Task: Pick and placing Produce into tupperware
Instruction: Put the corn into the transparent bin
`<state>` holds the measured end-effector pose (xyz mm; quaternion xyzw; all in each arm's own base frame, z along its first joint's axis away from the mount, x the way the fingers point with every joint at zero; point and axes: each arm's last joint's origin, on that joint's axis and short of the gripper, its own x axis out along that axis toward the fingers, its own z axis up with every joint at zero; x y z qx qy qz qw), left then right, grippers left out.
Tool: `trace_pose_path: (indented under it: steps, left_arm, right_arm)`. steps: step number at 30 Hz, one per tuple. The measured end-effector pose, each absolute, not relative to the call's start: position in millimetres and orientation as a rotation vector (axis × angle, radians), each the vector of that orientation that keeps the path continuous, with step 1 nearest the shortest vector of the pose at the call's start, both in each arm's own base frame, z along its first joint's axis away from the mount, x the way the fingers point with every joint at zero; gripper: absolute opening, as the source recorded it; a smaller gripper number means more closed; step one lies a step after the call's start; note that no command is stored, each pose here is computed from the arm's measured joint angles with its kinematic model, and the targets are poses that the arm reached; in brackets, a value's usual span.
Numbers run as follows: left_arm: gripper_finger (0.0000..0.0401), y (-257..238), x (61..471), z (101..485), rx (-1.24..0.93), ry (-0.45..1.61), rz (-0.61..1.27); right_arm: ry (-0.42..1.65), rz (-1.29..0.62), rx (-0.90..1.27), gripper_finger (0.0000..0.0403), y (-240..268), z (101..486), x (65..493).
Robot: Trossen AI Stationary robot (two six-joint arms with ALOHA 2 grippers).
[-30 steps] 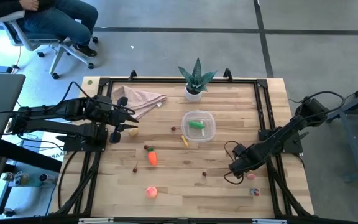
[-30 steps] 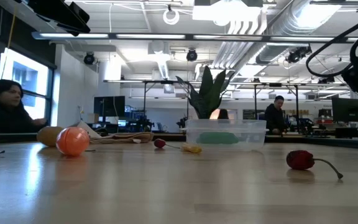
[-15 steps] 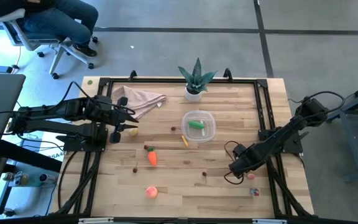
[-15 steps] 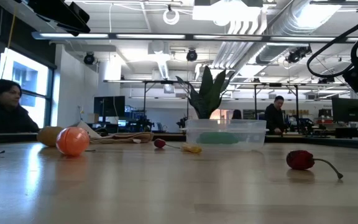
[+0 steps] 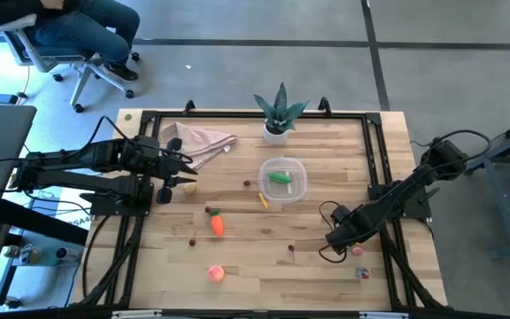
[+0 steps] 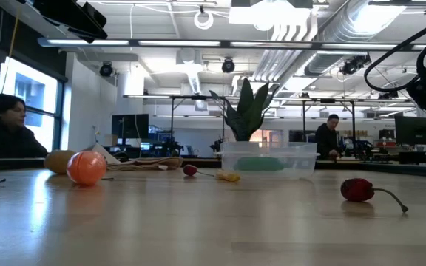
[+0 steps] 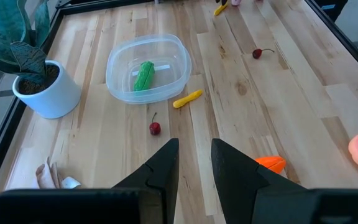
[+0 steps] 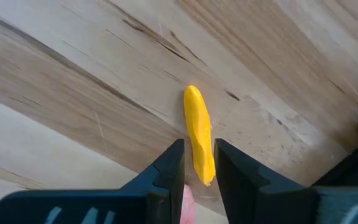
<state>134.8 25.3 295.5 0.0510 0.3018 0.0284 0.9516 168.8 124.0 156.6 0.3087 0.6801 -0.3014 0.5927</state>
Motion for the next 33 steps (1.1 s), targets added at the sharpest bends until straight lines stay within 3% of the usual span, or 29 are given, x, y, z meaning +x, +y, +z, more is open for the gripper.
trace_pose_path:
  steps: [33]
  left_arm:
    - [0.0083,25.2,134.7,295.5,0.104,0.613,0.057]
  right_arm:
    - [1.581,-0.631,0.773,0.0079,121.5,133.8,162.5]
